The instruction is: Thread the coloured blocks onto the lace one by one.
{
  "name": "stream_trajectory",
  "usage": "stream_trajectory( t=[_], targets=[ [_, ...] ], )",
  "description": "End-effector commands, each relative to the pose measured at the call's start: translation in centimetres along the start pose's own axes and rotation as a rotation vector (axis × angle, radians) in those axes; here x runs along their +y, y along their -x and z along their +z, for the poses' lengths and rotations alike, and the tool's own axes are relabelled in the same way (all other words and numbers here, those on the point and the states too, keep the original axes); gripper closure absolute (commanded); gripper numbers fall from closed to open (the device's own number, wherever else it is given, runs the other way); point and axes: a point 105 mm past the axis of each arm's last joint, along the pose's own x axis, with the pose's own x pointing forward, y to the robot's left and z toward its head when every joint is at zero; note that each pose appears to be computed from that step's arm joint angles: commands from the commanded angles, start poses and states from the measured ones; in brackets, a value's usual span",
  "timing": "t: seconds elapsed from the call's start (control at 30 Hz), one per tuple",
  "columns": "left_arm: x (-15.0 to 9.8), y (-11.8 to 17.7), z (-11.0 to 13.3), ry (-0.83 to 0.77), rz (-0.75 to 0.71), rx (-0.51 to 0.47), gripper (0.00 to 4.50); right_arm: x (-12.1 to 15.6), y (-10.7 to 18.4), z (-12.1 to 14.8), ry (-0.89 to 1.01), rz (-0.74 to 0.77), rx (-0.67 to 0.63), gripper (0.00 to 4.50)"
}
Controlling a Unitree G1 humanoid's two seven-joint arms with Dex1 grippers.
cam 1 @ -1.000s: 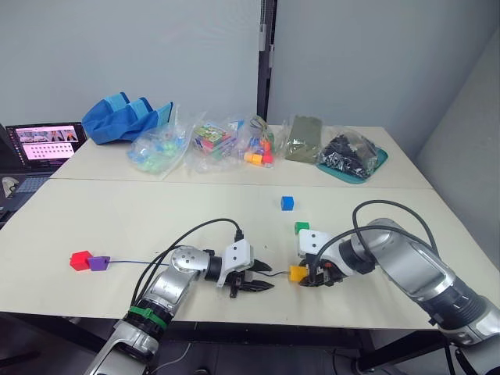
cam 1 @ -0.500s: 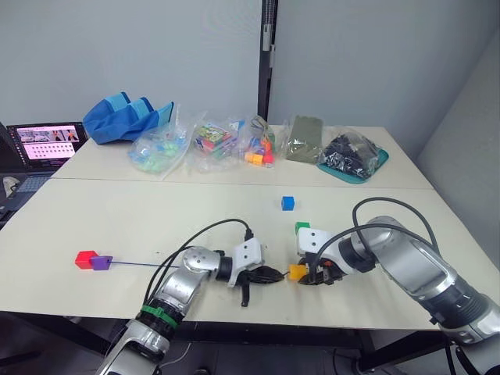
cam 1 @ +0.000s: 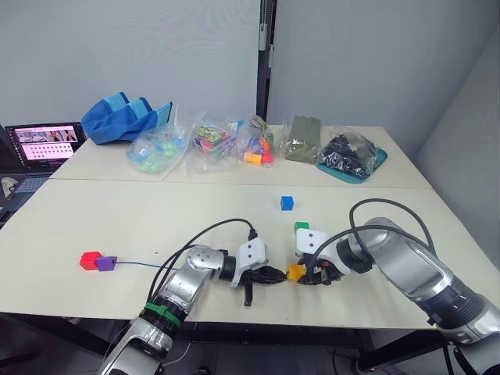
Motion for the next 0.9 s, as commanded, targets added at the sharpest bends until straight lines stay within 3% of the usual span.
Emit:
stream_trajectory(
  t=[0.03,0.33,0.4,0.47,0.67,0.9],
  targets=[
    [0.4,0.3,1.1,-0.032,0.013,-0.03,3.02,0.1,0.1,0.5,0.036,-0.008,-0.007,3.24],
    [-0.4,0.4,0.9,-0.004,-0.027,-0.04,0.04,0.2,-0.2,0.2,0.02,-0.006,-0.006,3.24],
    [-0.6,0.1,1.2,0.0,-0.041,-0.052,0.0,0.3,-0.2,0.2,0.015,-0.003,-0.008,3.24],
    [-0.6,-0.2,1.3,-0.015,-0.041,-0.054,0.0,0.3,0.0,0.3,0.013,-0.006,-0.011,2.12],
    [-0.9,-0.8,1.0,-0.062,-0.061,-0.016,0.0,-0.3,1.2,-0.1,0.004,-0.049,0.001,0.14],
    [-0.8,-1.7,1.3,-0.08,-0.064,-0.035,0.0,-0.4,3.2,-1.2,-0.04,-0.092,0.02,0.01]
  ],
)
